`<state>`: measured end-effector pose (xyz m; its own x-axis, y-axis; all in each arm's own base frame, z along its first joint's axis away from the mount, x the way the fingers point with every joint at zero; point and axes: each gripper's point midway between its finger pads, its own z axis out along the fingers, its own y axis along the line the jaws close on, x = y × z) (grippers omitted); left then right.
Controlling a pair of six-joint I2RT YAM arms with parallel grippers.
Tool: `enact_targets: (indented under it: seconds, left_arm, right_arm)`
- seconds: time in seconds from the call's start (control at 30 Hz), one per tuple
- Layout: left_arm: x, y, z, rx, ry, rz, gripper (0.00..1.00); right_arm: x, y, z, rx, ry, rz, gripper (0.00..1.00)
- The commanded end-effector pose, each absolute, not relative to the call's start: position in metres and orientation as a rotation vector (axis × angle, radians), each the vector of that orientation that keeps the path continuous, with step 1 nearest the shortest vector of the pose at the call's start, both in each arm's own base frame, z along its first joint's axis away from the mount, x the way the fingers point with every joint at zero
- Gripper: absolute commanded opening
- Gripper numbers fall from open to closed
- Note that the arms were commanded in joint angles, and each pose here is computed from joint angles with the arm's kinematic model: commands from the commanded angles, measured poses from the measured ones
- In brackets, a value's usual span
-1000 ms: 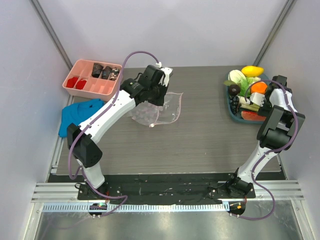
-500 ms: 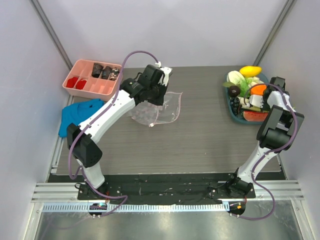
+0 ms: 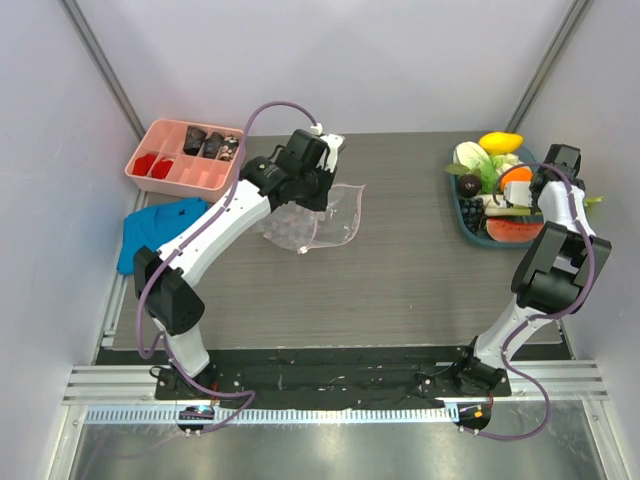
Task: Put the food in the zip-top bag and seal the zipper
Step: Pick up the fake vegetable from the bin.
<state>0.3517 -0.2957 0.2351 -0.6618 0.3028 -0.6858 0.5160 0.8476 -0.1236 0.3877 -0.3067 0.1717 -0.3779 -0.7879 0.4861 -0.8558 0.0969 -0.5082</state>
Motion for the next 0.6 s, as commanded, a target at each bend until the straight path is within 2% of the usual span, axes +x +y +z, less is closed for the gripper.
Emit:
enact_targets:
  seconds: [0.0,0.57]
  left_arm:
    - [0.357,-0.297,0.257,0.558,2.268,-0.439,0.0]
    - [0.354,-0.296,0.257,0.556,2.273,-0.44,0.0]
  right_arm:
    - [0.386,-0.321,0.251,1.595,-2.125,1.45,0.01]
    - [0.379,-0.306,0.353,1.549,-2.105,1.777,0.01]
